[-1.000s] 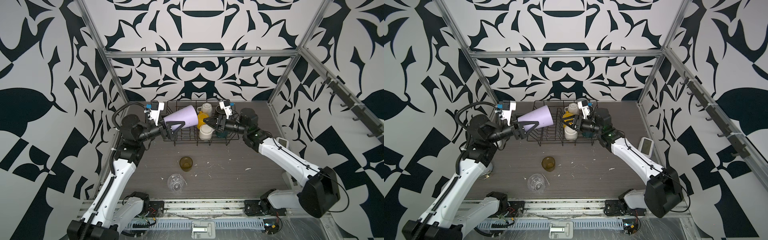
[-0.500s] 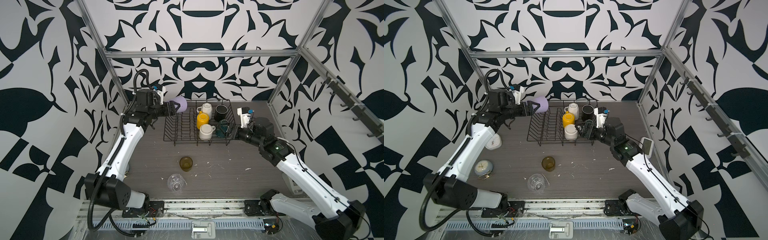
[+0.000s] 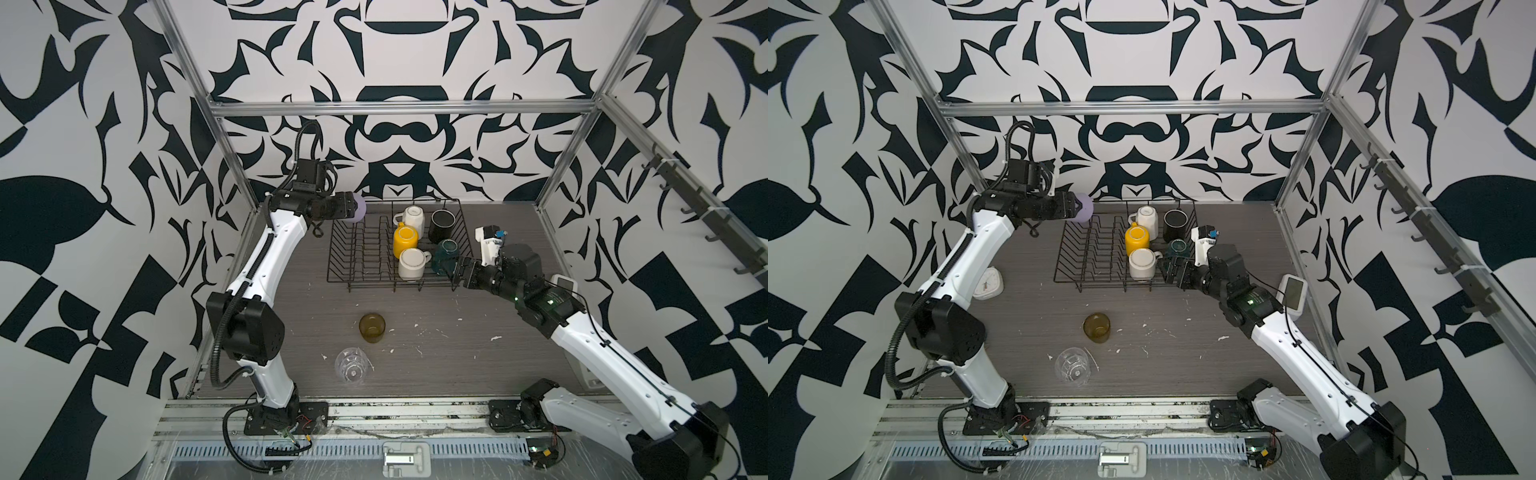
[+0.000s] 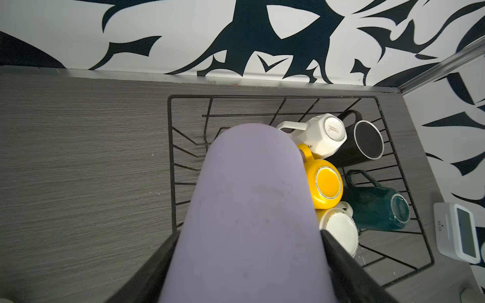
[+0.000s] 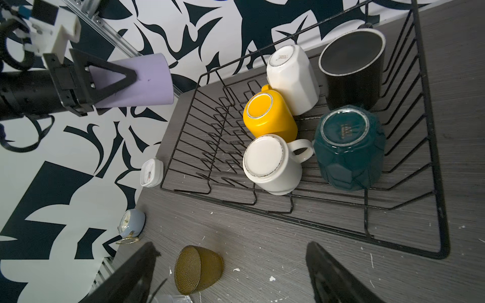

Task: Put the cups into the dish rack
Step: 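Lower the lilac cup upside down into the rack's empty end with the left gripper, then open the left gripper and draw it back from the lilac cup, then move the right gripper down onto the rim of the olive glass cup, then lift the olive glass cup toward the rack while the left gripper reaches toward it, then close the left gripper on the olive glass cup held by the right gripper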

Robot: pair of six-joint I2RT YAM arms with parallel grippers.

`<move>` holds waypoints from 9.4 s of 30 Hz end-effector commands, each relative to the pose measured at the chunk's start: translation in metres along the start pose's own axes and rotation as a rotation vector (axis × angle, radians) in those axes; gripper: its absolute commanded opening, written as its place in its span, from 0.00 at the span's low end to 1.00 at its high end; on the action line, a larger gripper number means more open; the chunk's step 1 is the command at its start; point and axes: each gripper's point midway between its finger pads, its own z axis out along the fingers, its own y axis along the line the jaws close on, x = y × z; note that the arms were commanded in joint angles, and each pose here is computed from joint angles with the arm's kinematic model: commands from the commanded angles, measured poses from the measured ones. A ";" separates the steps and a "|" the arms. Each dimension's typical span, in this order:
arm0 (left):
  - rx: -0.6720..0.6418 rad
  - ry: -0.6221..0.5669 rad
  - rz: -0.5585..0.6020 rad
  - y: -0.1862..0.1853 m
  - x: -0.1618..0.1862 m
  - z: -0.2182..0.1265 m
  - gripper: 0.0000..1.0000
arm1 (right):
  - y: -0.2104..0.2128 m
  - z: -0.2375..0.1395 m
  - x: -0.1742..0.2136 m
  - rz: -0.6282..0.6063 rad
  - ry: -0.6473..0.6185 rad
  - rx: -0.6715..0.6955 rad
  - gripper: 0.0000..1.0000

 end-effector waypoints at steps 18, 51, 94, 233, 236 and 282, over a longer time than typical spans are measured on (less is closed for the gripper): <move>-0.205 0.232 0.120 0.013 0.027 0.079 0.00 | 0.002 -0.008 -0.002 -0.059 -0.028 -0.011 0.92; -0.262 0.382 0.164 0.040 0.079 0.172 0.92 | -0.002 -0.001 0.005 -0.058 -0.007 -0.012 0.92; -0.140 -0.584 0.093 0.036 0.021 -0.150 0.99 | 0.027 0.029 0.063 -0.305 0.256 0.131 0.87; 1.154 -0.198 0.032 -0.126 0.134 -0.193 0.97 | 0.204 0.035 0.006 -0.101 0.163 -0.849 0.00; 1.170 -0.190 0.051 -0.130 0.137 -0.195 0.95 | 0.205 0.037 0.005 -0.095 0.162 -0.853 0.00; 1.031 -0.298 0.135 -0.136 0.112 -0.219 0.00 | 0.154 0.049 -0.014 0.009 0.071 -0.666 0.56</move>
